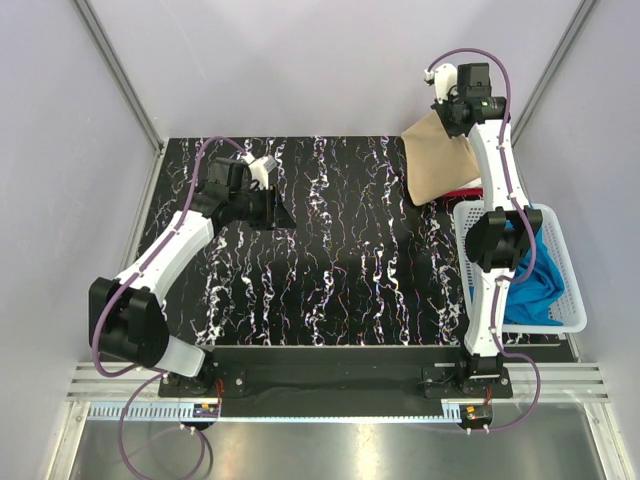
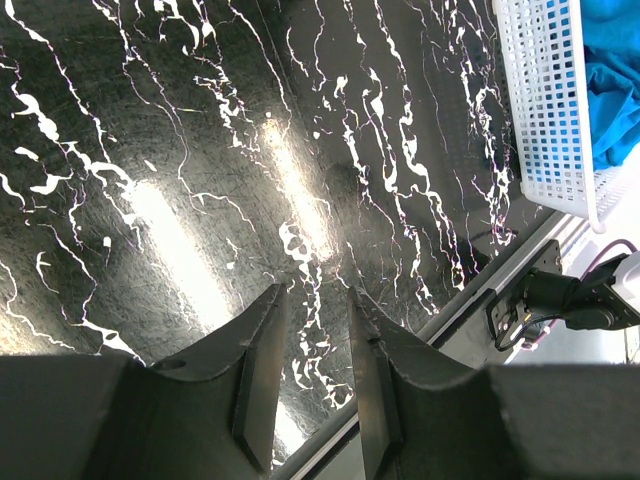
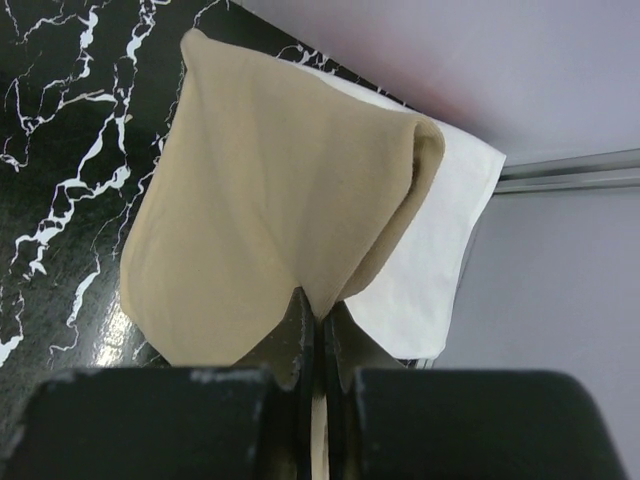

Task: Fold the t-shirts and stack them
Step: Neatly place the folded tshirt to the corner

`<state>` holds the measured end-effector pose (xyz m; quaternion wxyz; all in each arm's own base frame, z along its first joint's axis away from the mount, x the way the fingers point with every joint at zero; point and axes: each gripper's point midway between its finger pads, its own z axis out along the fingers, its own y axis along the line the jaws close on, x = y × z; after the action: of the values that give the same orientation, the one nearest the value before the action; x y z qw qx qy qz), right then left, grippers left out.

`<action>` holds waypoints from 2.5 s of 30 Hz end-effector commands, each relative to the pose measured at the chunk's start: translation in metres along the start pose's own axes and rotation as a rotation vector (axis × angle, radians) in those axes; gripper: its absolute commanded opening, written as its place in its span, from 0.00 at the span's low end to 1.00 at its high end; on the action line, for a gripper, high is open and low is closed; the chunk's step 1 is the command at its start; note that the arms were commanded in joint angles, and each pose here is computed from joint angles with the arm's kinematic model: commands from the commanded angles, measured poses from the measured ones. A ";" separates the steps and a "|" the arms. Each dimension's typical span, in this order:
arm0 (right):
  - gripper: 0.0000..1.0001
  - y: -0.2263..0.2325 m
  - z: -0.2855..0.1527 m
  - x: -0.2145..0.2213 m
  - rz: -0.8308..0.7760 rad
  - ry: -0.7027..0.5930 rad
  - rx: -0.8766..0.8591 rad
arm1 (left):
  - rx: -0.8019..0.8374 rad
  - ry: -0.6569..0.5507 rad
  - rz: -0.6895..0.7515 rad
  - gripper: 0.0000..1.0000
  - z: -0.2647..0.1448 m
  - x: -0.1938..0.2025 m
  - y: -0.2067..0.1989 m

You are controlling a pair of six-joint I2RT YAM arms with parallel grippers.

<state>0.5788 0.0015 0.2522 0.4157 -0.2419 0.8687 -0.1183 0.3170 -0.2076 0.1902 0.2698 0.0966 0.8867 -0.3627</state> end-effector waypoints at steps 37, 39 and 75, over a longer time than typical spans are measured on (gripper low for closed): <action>0.00 -0.036 -0.077 -0.061 0.032 -0.229 0.064 | 0.044 -0.017 0.008 0.36 0.003 -0.006 -0.005; 0.00 -0.036 -0.076 -0.058 0.030 -0.218 0.065 | 0.046 -0.018 0.009 0.36 0.003 -0.006 -0.006; 0.23 -0.151 0.104 0.006 0.081 -0.320 0.309 | -0.048 0.051 -0.016 0.37 0.025 0.005 0.028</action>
<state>0.6811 -0.1284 0.1647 0.4792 -0.1655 0.8469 -0.1604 0.3237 -0.2068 0.1552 0.2312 0.0854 0.9054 -0.3458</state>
